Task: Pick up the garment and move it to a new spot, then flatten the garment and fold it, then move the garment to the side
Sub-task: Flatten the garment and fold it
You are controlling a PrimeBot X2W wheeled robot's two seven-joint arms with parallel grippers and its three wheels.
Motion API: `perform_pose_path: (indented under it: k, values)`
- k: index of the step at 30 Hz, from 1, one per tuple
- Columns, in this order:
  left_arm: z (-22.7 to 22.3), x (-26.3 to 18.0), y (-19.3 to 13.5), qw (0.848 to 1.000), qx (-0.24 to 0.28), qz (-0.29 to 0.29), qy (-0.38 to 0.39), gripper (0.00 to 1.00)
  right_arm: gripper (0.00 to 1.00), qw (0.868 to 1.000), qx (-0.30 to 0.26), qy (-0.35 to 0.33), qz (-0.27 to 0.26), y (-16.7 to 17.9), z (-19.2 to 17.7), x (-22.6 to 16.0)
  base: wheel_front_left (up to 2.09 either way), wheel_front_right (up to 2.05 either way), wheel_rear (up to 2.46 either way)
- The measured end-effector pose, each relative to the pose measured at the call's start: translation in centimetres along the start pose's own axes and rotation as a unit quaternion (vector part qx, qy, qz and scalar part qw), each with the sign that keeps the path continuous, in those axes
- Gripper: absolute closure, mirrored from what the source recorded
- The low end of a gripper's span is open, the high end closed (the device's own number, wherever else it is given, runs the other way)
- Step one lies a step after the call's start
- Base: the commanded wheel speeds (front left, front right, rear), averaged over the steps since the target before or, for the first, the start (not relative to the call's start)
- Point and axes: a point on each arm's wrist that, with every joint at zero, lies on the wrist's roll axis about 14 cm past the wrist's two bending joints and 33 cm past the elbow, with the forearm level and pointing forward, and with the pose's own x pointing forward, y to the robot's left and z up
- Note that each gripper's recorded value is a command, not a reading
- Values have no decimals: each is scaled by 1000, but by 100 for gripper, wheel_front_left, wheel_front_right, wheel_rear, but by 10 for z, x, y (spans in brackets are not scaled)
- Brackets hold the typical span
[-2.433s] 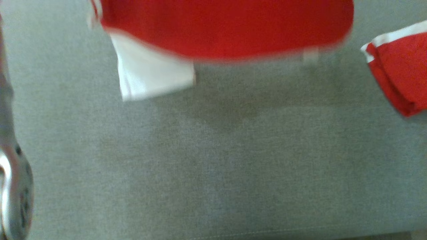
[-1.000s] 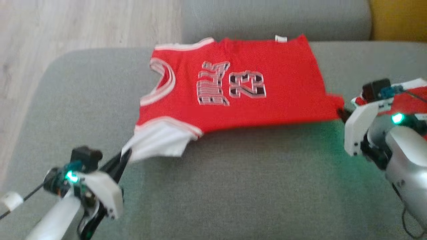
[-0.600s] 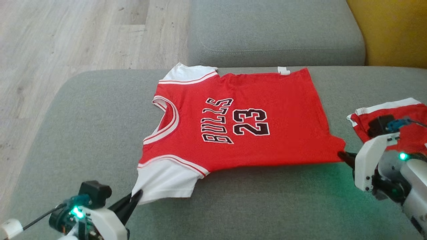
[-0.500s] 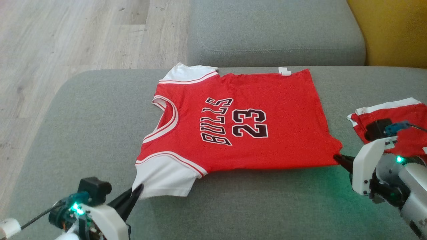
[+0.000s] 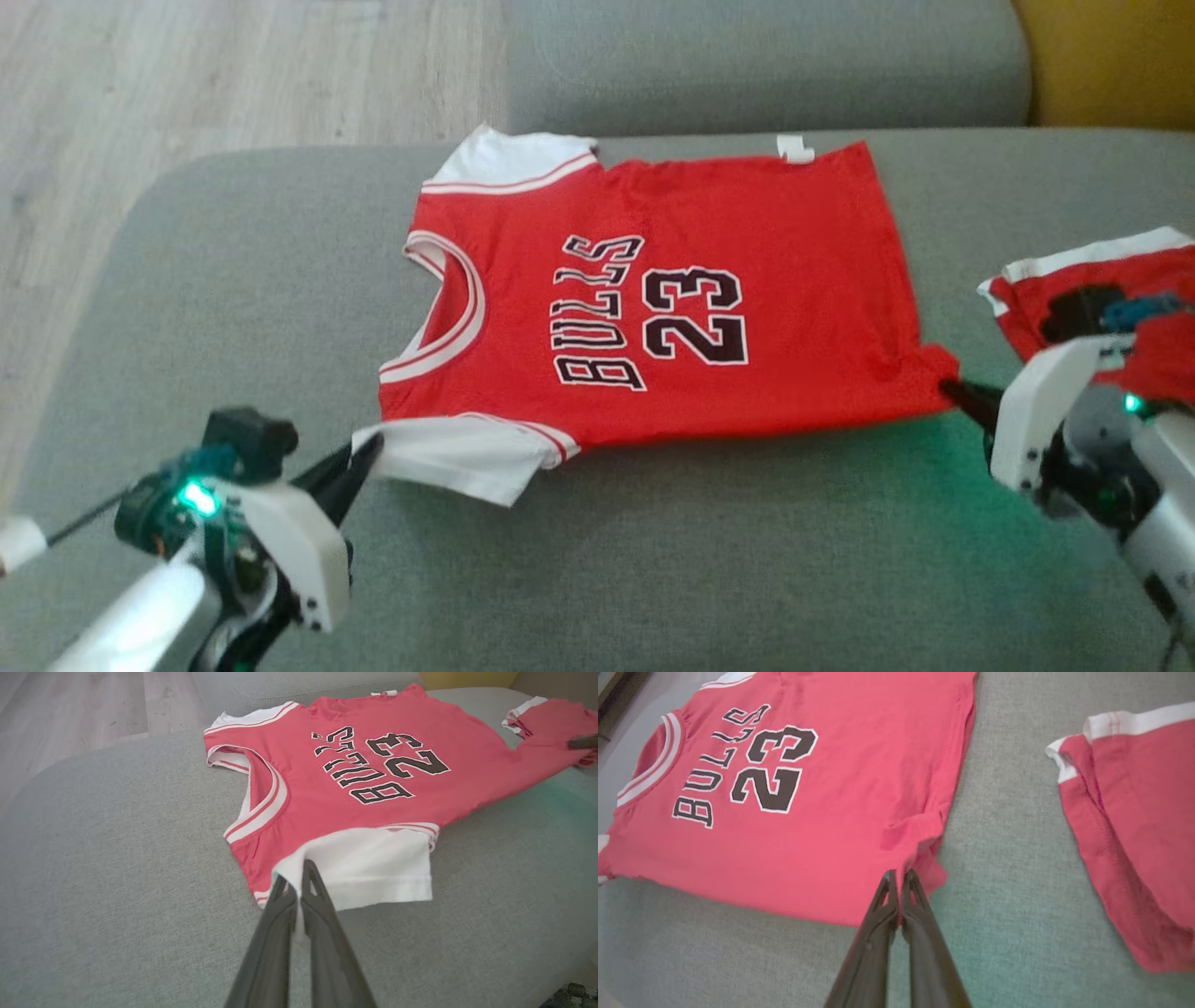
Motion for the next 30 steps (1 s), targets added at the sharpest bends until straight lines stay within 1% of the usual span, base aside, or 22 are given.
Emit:
perform_pose_path:
  k: [2,5,7,11,15,21,30]
  values:
    - [1,8,3,1000,-7,-4,10,100,100,1000,3,-5,-2,-2,10,4,0,0,0]
    - [9,21,12,1000,-3,-4,19,100,100,1000,12,-14,-2,-3,29,12,0,0,0]
    - [17,30,21,1000,6,3,19,100,100,1000,9,-11,-3,-3,36,17,0,0,0]
    - [30,44,38,999,26,19,27,100,100,1000,11,7,-18,-10,34,25,0,0,0]
    - [35,58,39,999,32,18,36,100,100,999,15,19,-31,-15,32,30,0,0,0]
    - [48,79,57,995,72,36,53,100,100,999,17,15,-37,-18,46,42,0,0,0]
    - [57,119,64,993,92,33,62,100,100,999,21,15,-47,-26,53,62,0,0,0]
